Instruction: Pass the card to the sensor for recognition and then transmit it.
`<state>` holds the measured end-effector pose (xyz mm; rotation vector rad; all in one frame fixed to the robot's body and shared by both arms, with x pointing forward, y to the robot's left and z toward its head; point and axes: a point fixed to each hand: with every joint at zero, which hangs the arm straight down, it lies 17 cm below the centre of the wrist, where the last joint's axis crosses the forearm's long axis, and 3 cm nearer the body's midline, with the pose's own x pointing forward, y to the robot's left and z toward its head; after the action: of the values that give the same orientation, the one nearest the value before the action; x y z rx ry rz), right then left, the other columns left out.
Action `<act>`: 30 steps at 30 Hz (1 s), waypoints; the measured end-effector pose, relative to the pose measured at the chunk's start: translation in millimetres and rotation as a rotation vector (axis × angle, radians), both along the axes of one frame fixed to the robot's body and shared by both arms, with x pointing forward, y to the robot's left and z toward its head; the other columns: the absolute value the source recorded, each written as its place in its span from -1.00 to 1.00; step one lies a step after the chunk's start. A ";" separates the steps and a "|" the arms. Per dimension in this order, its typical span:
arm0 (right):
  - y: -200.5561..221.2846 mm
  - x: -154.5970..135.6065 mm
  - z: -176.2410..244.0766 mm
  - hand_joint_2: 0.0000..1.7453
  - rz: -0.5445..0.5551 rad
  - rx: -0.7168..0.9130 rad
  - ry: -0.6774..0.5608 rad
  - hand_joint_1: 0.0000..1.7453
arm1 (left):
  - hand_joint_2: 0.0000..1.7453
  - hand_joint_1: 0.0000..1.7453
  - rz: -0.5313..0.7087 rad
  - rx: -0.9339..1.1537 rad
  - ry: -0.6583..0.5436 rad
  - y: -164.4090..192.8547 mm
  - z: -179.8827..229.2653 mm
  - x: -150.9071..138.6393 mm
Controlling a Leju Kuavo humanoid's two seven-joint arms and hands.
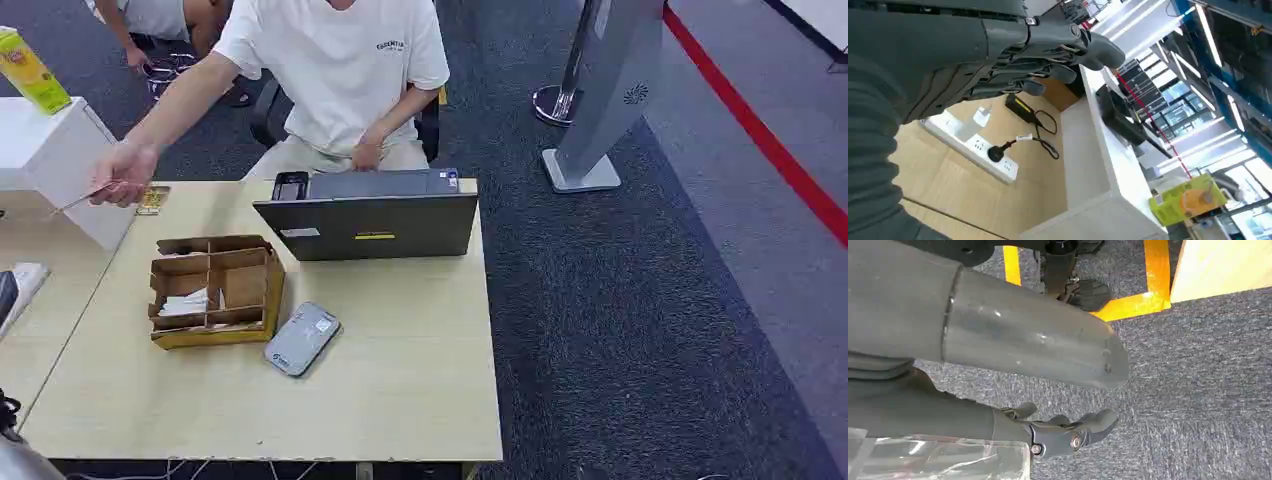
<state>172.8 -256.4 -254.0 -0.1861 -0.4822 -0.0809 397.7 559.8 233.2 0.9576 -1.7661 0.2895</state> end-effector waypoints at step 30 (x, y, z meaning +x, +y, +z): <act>19.5 12.6 2.8 -1.00 0.091 0.024 0.013 -1.00 | 1.00 1.00 0.167 0.795 0.560 -65.4 34.7 125.1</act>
<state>185.5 -236.9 -251.2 -0.1406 -0.4754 0.0034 522.8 494.4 267.9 1.5625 -1.2642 -0.5821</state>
